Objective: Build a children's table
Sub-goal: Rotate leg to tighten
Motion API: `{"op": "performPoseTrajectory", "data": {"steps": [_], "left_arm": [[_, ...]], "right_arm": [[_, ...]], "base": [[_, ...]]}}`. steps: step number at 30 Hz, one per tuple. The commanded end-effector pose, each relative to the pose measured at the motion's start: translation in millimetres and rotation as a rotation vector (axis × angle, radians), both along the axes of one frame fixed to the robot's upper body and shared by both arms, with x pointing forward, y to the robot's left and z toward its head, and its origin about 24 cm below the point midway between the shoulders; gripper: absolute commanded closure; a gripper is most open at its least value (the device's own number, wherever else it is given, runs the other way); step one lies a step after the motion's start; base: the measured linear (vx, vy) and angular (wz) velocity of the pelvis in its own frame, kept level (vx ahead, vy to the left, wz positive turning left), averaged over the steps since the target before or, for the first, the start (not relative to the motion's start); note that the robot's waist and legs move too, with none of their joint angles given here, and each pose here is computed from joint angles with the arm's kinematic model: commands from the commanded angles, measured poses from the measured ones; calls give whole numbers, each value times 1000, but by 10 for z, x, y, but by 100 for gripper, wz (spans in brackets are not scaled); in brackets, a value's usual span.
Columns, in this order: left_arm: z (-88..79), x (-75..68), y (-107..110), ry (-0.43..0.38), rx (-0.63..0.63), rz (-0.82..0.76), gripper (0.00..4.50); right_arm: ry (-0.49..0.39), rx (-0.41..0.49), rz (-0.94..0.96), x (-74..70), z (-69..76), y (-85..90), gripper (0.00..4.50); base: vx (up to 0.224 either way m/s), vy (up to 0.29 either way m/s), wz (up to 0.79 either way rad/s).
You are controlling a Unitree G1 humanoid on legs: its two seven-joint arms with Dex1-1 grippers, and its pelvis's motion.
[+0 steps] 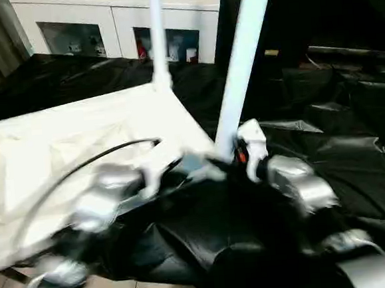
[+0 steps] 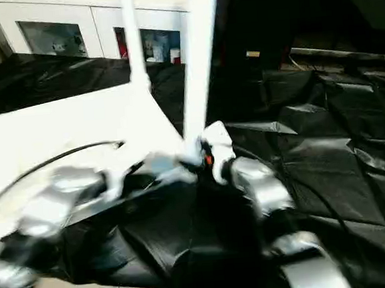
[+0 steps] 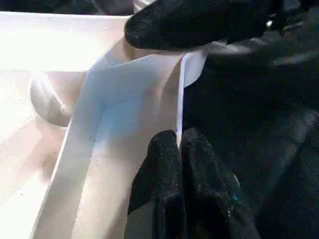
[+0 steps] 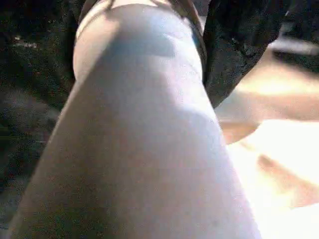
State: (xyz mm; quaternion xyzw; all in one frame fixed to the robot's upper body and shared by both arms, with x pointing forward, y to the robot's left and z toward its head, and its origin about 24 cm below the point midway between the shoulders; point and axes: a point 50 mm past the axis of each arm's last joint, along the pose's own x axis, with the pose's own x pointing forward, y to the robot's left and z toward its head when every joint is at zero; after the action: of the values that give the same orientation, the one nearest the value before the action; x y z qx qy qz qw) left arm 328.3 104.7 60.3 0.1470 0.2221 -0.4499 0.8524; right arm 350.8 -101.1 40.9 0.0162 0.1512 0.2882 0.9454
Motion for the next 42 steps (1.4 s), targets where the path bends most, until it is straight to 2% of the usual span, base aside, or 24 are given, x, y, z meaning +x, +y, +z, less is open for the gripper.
{"op": "performPoseTrajectory", "data": {"steps": [1,3,5,7,9,14,17,18,22,32,33,36,38,42], "left_arm": [[55,116,-31,-47,-34,140,450],[51,127,-133,-49,-44,146,450],[50,125,-174,-50,-47,135,450],[52,116,-204,-52,-52,112,450],[63,104,-198,-51,-56,80,450],[85,32,-118,-59,-59,-36,450],[79,-111,-19,-31,-66,-188,450],[56,-213,70,8,-48,-278,450],[63,-304,220,52,-57,-341,450],[130,-390,398,101,-57,-410,450],[134,-392,406,102,-56,-414,450],[144,-392,414,103,-57,-418,450],[144,-386,405,100,-59,-414,450],[136,-369,366,86,-70,-394,450]], "right_arm": [[124,4,24,-123,-248,205,173],[116,46,60,-127,-214,364,173],[110,69,81,-124,-186,417,103],[103,86,115,-118,-150,438,97],[78,74,164,-109,-110,405,67],[34,52,322,-141,-31,225,67],[6,17,459,-199,28,59,67],[-7,-8,510,-222,63,-42,67],[-26,-28,574,-242,133,-175,67],[-12,-69,724,-350,158,-259,67],[-12,-69,728,-352,159,-258,92],[-8,-61,736,-355,161,-252,106],[0,-45,740,-364,156,-240,143],[18,-26,726,-394,118,-223,160]], "base": [[0,0,0],[0,0,0],[0,0,0],[0,0,0],[0,0,0],[0,0,0],[0,0,0],[0,0,0],[0,0,0],[0,0,0],[0,0,0],[0,0,0],[0,0,0],[0,0,0]]}}
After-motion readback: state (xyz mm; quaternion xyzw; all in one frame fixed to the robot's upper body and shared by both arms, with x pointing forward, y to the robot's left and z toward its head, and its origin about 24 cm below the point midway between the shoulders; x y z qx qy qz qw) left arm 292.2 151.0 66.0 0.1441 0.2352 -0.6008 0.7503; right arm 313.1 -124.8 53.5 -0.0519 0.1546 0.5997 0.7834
